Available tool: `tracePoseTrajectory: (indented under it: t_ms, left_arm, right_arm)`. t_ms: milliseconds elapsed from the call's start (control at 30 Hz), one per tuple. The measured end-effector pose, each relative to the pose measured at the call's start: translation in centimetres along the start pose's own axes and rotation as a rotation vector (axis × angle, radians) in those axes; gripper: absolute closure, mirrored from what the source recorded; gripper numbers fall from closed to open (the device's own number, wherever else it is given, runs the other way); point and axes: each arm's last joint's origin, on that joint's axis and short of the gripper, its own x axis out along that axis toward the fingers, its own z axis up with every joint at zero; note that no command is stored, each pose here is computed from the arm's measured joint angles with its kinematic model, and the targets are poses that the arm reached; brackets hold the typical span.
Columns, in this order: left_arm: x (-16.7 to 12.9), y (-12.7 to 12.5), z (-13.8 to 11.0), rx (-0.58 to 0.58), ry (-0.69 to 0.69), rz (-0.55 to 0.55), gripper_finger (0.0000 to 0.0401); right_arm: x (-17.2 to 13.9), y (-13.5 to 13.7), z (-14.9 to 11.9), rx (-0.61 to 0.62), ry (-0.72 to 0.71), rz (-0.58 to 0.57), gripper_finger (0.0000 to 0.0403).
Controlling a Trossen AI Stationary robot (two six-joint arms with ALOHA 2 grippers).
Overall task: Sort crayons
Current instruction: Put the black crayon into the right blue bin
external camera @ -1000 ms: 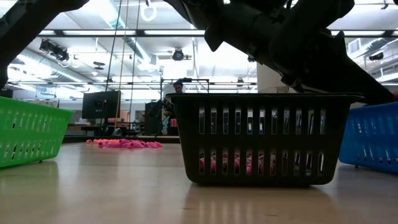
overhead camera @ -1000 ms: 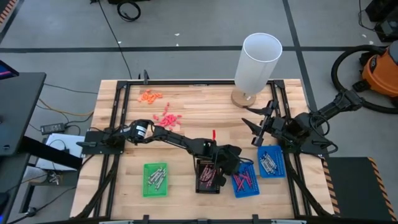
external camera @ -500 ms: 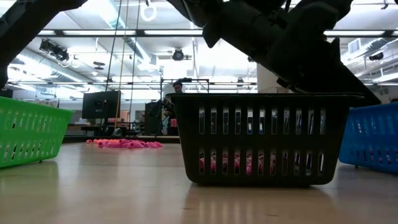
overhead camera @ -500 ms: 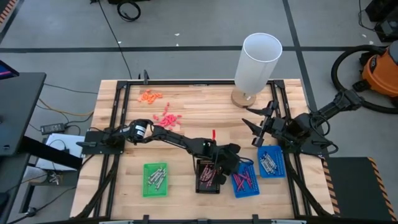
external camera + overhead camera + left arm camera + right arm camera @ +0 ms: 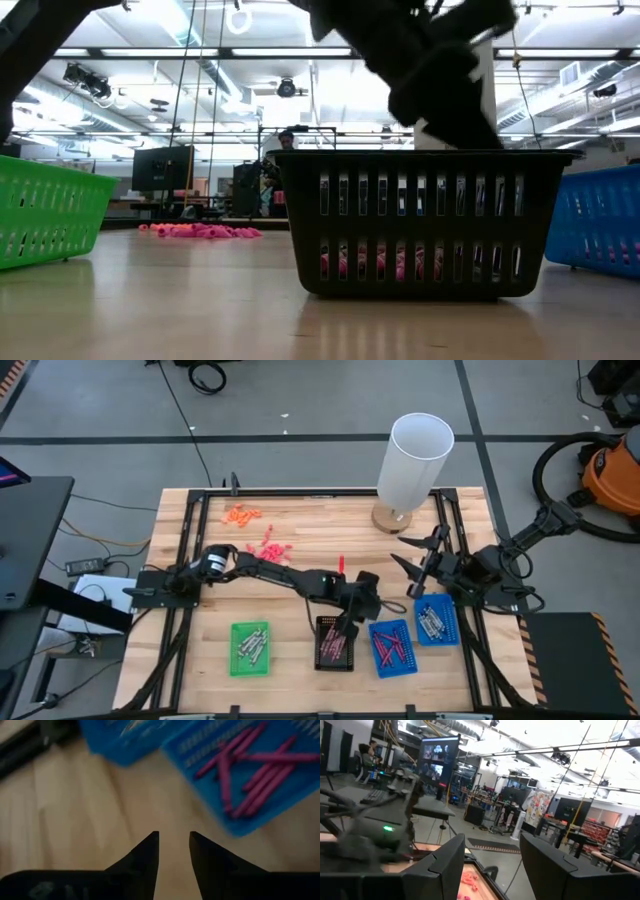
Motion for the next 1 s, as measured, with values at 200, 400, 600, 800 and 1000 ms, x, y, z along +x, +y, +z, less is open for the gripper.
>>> tracePoseTrajectory:
  t_ms: [200, 400, 600, 800, 1000]
  left_arm:
    - [-1.2, 1.0, -0.2, -0.023, 0.041, -0.005, 0.0283]
    - [-1.6, 1.5, -1.2, -0.024, 0.123, -0.026, 0.0283]
    - [-1.7, 2.7, -2.2, -0.043, 0.178, -0.026, 0.0283]
    - [-1.6, 5.7, -3.7, -0.144, 0.195, 0.018, 0.0283]
    - [-1.8, 9.8, -5.8, -0.307, 0.199, 0.093, 0.0283]
  right_arm:
    - [-0.3, 0.2, 0.1, 0.007, 0.020, -0.017, 0.0203]
    - [-0.8, 0.4, 0.2, 0.007, 0.041, -0.027, 0.0203]
    - [-1.1, 0.6, 0.3, 0.001, 0.043, -0.015, 0.0203]
    - [-1.3, 0.7, 0.3, -0.014, 0.062, -0.029, 0.0203]
    - [-1.3, 0.7, 0.2, -0.031, 0.072, -0.028, 0.0203]
